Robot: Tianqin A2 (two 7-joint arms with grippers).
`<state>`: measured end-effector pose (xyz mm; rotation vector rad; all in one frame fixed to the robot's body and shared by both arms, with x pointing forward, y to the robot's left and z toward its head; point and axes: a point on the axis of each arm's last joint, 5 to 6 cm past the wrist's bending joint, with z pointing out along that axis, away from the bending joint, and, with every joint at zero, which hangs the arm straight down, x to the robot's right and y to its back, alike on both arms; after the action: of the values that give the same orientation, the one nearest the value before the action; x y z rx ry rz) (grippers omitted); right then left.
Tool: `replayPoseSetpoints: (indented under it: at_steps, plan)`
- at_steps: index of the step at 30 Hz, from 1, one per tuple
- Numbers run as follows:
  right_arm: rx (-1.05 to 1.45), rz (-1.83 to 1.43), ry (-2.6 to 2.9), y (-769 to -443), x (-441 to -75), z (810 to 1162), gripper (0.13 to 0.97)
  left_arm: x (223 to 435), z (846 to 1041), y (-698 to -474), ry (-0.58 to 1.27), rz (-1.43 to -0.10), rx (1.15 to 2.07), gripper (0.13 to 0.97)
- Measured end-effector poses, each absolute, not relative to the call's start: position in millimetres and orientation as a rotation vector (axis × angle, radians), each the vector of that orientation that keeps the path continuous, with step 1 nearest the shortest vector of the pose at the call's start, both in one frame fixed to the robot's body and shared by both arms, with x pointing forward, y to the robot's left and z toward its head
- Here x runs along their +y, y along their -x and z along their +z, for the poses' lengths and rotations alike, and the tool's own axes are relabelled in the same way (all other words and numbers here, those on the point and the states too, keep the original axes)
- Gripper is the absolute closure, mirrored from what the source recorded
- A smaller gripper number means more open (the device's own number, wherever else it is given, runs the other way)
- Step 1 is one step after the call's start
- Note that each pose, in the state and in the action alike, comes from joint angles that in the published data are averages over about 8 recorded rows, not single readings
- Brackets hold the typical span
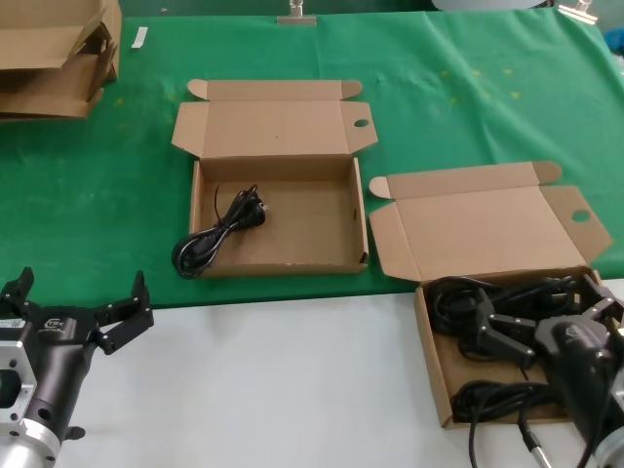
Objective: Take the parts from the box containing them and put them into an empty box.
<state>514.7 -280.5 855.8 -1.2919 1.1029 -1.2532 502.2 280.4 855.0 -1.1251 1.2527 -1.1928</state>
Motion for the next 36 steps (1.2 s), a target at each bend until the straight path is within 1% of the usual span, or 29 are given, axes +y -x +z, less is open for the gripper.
replayPoseSetpoints:
  at_steps: [36]
  plan:
    - [1.103,-1.253,1.292,-514.7,-280.5,855.8,0.130,280.4,855.0,-502.2,1.125,-1.193,1.253,0.132]
